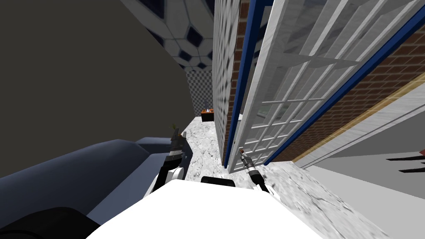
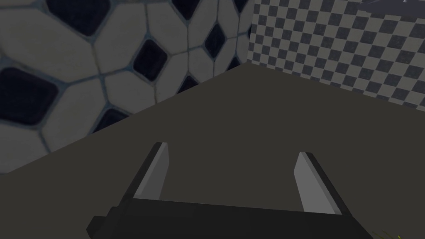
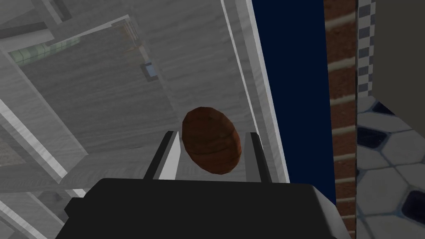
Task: Pull the door open
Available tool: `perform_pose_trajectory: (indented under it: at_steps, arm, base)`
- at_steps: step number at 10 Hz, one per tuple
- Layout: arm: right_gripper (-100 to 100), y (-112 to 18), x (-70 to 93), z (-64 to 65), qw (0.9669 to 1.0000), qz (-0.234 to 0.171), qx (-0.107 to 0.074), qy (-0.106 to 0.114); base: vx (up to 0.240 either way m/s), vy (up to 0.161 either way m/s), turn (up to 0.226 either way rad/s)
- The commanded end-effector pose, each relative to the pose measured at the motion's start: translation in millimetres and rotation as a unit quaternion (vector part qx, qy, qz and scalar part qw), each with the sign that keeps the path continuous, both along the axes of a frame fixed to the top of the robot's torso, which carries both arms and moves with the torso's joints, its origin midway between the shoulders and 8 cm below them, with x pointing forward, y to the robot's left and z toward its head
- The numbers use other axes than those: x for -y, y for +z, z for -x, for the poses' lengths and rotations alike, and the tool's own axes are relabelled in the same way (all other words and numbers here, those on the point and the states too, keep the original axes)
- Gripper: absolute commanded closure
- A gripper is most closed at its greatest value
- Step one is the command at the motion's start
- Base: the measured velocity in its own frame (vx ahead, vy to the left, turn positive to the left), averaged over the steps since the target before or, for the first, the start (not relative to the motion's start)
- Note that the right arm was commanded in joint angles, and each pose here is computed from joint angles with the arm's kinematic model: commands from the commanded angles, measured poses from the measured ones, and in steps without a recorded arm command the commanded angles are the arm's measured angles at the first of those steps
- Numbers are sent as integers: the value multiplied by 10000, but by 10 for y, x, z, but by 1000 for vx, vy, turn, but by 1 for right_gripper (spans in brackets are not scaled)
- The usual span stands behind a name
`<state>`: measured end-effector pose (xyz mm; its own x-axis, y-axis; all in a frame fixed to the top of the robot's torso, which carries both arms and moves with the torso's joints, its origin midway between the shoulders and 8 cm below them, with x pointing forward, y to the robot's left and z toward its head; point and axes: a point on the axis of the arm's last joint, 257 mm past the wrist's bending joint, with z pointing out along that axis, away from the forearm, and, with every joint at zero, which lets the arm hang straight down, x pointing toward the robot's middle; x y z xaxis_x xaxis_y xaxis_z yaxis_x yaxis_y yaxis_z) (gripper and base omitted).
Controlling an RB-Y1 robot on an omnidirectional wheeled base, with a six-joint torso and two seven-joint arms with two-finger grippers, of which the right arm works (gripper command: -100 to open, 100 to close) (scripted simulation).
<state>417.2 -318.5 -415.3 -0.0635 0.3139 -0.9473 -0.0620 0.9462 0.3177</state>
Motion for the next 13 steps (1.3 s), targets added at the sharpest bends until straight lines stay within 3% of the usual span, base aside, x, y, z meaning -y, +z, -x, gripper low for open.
perform_pose_trajectory:
  at_steps: [1,6,9,10,11,13]
  arm:
    - [100,-45,118,63,9997,-215,-91,-123]
    - [100,-46,231,95,9959,-850,-125,-283]
    - [100,-46,305,116,9909,-1279,-137,-389]
    - [100,-43,340,124,9879,-1478,-135,-440]
    - [100,-43,340,124,9875,-1507,-136,-442]
    - [100,-35,407,137,9806,-1881,-124,-541]
  base:
    - [-37,0,40]
    - [-50,-6,62]
    - [-50,-5,64]
    - [-32,-7,62]
    - [-23,-7,44]
    - [-51,-10,105]
